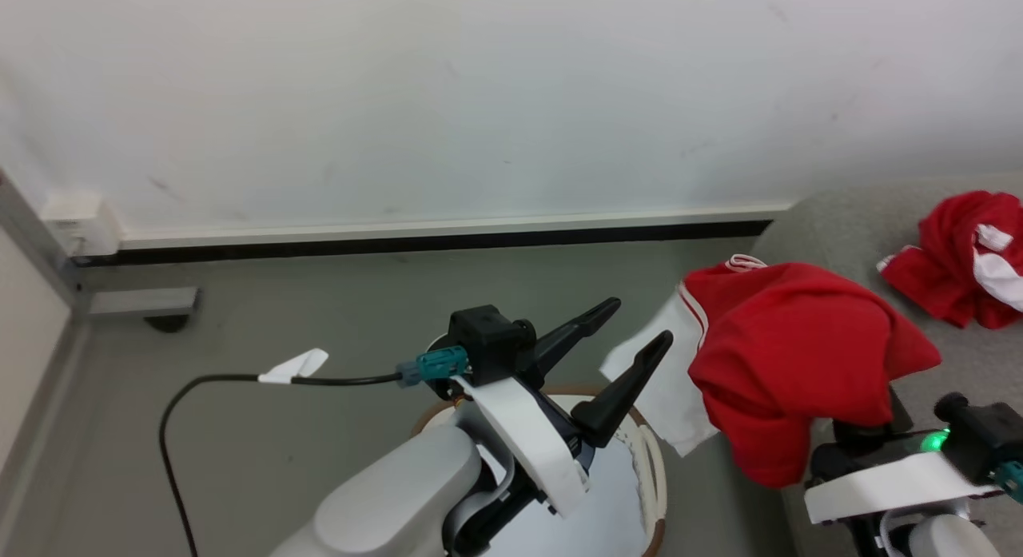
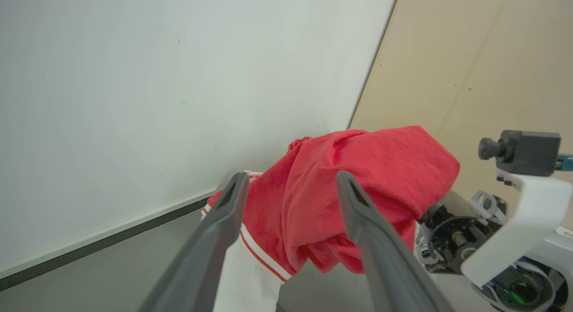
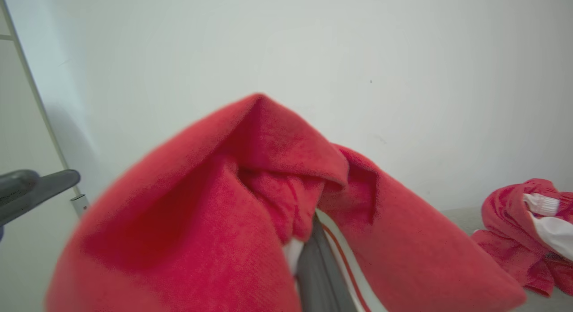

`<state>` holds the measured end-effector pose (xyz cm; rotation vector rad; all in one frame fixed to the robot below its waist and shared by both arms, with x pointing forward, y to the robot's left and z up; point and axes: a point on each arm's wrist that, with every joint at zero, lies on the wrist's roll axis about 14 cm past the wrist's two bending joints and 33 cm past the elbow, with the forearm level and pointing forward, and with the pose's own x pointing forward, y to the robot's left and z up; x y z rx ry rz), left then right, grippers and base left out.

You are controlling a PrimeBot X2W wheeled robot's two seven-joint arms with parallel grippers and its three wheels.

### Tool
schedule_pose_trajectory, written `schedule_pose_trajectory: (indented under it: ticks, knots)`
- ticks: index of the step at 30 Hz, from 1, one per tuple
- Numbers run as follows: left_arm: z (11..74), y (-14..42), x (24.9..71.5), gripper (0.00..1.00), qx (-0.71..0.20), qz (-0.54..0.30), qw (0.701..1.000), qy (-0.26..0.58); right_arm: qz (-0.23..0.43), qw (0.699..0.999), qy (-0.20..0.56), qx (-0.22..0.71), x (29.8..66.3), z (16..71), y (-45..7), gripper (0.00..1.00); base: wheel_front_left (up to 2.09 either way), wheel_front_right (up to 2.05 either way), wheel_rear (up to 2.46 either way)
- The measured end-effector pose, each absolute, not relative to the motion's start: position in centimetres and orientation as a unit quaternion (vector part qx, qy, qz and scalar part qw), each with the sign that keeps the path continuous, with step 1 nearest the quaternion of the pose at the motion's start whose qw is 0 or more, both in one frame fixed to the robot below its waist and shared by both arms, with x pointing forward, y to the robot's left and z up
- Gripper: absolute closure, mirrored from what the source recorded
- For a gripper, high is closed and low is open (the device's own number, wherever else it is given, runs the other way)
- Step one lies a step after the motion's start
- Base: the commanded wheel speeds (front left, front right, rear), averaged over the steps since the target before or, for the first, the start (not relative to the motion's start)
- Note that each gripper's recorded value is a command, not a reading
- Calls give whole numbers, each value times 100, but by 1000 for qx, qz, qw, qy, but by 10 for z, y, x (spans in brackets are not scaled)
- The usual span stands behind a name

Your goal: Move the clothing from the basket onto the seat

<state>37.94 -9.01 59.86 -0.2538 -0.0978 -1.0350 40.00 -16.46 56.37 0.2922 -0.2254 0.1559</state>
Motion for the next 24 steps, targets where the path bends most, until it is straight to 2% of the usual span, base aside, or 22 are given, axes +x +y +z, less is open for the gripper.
schedule_pose_trajectory:
  ticks: [6, 12, 17, 24]
  knots:
    - [598, -119, 367, 0, -114, -539, 833, -62, -20, 983, -127, 135, 369, 562, -233, 100, 0, 0, 0]
    - [589, -146, 352, 0, -108, -579, 805, -63, -89, 979, -136, 122, 336, 560, -272, 100, 0, 0, 0]
    - [577, -161, 339, 0, -106, -603, 788, -54, -112, 976, -143, 117, 323, 564, -283, 100, 0, 0, 0]
    - [573, -164, 336, 0, -107, -609, 784, -49, -119, 977, -142, 111, 321, 563, -287, 100, 0, 0, 0]
